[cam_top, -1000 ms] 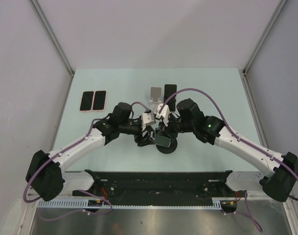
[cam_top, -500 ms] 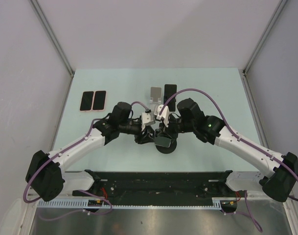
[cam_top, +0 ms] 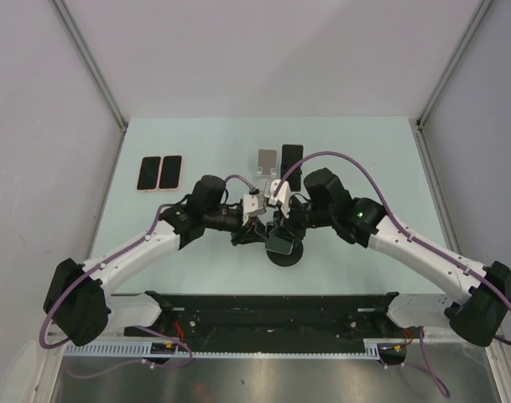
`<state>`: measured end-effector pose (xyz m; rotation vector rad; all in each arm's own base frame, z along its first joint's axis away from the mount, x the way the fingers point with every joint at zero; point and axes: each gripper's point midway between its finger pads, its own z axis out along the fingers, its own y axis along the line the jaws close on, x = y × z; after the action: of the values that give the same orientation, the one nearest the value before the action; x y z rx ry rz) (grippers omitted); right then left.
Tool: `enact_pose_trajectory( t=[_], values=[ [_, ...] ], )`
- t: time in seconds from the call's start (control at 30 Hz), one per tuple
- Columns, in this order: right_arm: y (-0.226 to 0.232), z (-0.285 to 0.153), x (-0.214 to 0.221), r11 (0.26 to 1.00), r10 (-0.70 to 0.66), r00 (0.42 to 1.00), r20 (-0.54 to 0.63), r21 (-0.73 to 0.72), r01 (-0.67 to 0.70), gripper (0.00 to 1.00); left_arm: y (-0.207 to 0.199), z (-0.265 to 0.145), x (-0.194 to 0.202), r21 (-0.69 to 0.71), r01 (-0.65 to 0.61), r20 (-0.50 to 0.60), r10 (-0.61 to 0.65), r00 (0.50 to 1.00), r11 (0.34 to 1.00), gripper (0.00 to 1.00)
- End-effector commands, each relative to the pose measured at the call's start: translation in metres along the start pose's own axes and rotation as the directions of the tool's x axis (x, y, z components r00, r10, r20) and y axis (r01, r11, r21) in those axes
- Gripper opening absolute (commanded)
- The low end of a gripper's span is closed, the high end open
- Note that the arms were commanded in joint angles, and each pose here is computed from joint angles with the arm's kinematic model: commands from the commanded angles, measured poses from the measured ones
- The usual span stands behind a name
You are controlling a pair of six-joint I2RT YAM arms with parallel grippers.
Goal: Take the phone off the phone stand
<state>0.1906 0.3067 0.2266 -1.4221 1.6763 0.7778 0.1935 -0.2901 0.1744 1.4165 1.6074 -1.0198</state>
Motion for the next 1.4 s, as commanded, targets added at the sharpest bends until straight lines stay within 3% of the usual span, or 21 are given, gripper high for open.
enact_pose_trajectory(
  t=[0.0, 0.4, 0.73, 1.03, 1.13, 1.23, 1.37],
  values=[
    [0.019, -0.013, 0.013, 0.998, 0.013, 0.997, -0.072, -0.066, -0.018, 0.0, -0.004, -0.012, -0.025, -0.007, -0.129, 0.079, 0.129, 0.988, 0.992, 0.0],
    [0.019, -0.034, 0.038, 1.0, 0.019, 0.983, -0.183, -0.012, -0.022, 0.0, 0.0, -0.028, -0.026, -0.025, -0.122, 0.111, 0.124, 0.986, 0.992, 0.0],
    [0.017, -0.038, 0.039, 1.0, -0.005, 0.984, -0.18, -0.008, 0.003, 0.0, -0.008, -0.038, -0.031, 0.054, -0.099, 0.169, 0.089, 0.982, 0.994, 0.0],
    [0.028, -0.034, 0.03, 0.997, -0.053, 0.988, -0.145, -0.059, 0.045, 0.0, -0.003, -0.032, -0.024, 0.104, -0.011, 0.151, -0.005, 0.989, 0.995, 0.01],
    [0.032, -0.032, 0.025, 0.995, -0.072, 0.99, -0.121, -0.08, 0.062, 0.0, 0.005, -0.03, -0.021, 0.076, 0.019, 0.132, -0.029, 0.991, 0.997, 0.05],
    [0.037, -0.029, 0.019, 0.992, -0.087, 0.991, -0.1, -0.101, 0.077, 0.0, 0.015, -0.029, -0.014, 0.041, 0.066, 0.103, -0.07, 0.992, 0.997, 0.16],
    [0.037, -0.026, 0.022, 0.991, -0.087, 0.989, -0.117, -0.107, 0.075, 0.0, 0.023, -0.032, -0.011, 0.011, 0.095, 0.089, -0.096, 0.991, 0.995, 0.41]
  ],
)
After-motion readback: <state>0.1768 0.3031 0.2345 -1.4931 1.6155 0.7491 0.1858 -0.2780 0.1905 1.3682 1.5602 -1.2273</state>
